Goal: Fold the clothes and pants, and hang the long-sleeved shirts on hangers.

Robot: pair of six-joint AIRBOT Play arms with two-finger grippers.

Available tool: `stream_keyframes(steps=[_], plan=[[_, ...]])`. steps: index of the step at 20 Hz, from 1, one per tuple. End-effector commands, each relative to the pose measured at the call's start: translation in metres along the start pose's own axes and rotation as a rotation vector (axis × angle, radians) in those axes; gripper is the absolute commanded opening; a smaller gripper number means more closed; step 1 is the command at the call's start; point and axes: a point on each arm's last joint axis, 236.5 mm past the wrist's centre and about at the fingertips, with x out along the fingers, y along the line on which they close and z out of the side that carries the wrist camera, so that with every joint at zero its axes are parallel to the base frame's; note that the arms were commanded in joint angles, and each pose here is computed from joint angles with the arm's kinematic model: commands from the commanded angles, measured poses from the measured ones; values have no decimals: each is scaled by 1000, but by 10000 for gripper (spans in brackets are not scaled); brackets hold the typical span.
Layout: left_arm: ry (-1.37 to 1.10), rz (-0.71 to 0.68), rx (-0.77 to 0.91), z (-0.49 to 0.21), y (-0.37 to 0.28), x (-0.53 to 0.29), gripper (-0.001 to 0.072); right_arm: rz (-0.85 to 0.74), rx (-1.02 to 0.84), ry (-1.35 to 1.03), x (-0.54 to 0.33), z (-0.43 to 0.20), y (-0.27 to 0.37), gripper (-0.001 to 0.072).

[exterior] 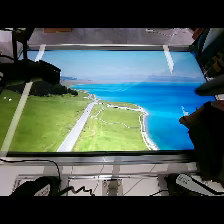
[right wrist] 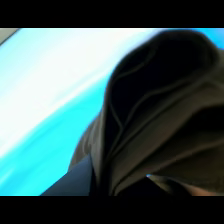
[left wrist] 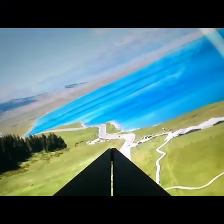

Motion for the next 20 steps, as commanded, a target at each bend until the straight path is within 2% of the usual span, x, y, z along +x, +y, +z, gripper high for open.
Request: stream_keyframes(steps=[1, 4, 6, 7, 9, 10, 12, 14, 15, 16, 18, 20], plan=[[-6, 11, 5, 1, 2, -5, 7, -384, 302, -53, -69, -12, -126, 11], [-8, 8, 2, 2, 1, -5, 8, -597, 453, 98, -101, -64, -184, 11], [-8, 7, 2, 2, 1, -5, 8, -645, 500, 114, -109, -74, -200, 16], [-8, 8, 3, 2, 1, -5, 8, -651, 510, 118, -110, -76, -203, 127], [-8, 8, 3, 2, 1, -5, 8, -647, 510, 128, -107, -77, -204, 720], [-8, 8, 2, 2, 1, -5, 8, -631, 509, 132, -104, -76, -202, 689], [-8, 8, 3, 2, 1, -5, 8, -594, 504, 133, -99, -74, -195, 687], [-8, 8, 3, 2, 1, -5, 8, -489, 458, 150, -87, -71, -176, 686], [-8, 8, 3, 2, 1, -5, 8, -407, 423, 168, -77, -70, -160, 660], [-8, 8, 2, 2, 1, -5, 8, -318, 399, 196, -65, -71, -141, 482], [-8, 8, 3, 2, 1, -5, 8, -133, 316, 264, -44, -77, -93, 1], [-8, 8, 3, 2, 1, -5, 8, 30, 164, 324, -31, -87, -35, 11]])
